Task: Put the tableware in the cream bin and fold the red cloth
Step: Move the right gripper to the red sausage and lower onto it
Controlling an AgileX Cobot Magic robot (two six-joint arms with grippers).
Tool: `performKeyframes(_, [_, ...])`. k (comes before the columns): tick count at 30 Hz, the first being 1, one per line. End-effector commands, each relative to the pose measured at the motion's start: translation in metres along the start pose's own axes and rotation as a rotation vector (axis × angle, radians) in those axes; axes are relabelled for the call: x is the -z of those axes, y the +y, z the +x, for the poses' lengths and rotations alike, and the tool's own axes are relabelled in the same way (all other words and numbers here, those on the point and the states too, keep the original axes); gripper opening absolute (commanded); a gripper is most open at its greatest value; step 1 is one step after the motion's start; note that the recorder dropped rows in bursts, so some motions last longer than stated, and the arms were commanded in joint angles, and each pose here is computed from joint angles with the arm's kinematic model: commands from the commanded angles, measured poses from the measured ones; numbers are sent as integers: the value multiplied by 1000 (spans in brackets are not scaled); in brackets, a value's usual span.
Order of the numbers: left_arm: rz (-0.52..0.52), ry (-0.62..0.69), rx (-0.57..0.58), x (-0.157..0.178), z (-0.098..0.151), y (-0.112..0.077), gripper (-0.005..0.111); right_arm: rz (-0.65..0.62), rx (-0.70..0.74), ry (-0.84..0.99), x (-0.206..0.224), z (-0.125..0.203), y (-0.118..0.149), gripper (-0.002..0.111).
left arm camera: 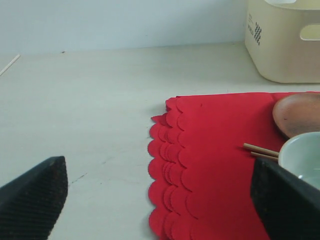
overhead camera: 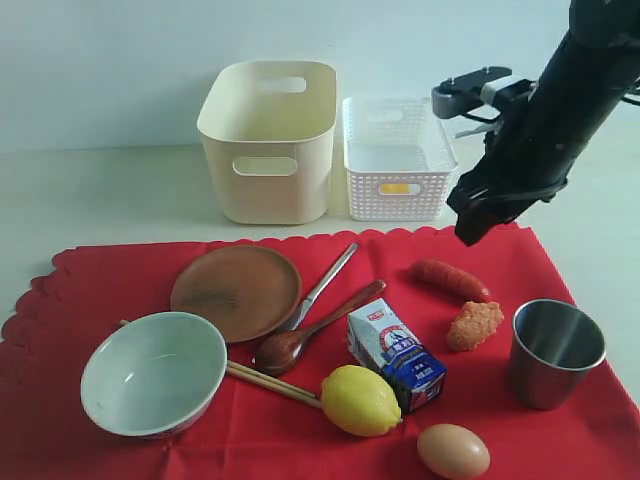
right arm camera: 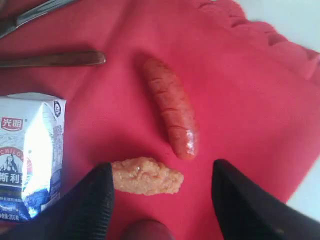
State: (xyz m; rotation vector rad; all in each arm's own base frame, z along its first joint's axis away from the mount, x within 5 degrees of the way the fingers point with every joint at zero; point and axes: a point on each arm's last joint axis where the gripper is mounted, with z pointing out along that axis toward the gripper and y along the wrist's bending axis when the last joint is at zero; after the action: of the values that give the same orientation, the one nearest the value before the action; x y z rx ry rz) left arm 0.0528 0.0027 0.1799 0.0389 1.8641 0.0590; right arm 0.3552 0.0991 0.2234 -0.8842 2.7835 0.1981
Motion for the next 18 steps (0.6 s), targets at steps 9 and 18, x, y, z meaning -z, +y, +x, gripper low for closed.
performKeyframes(9, [-3, -13, -2, 0, 0, 0, 94, 10, 75, -5, -69, -9, -16, 57])
performKeyframes(18, [-3, -13, -2, 0, 0, 0, 94, 2, 93, 24, -96, -9, -21, 55])
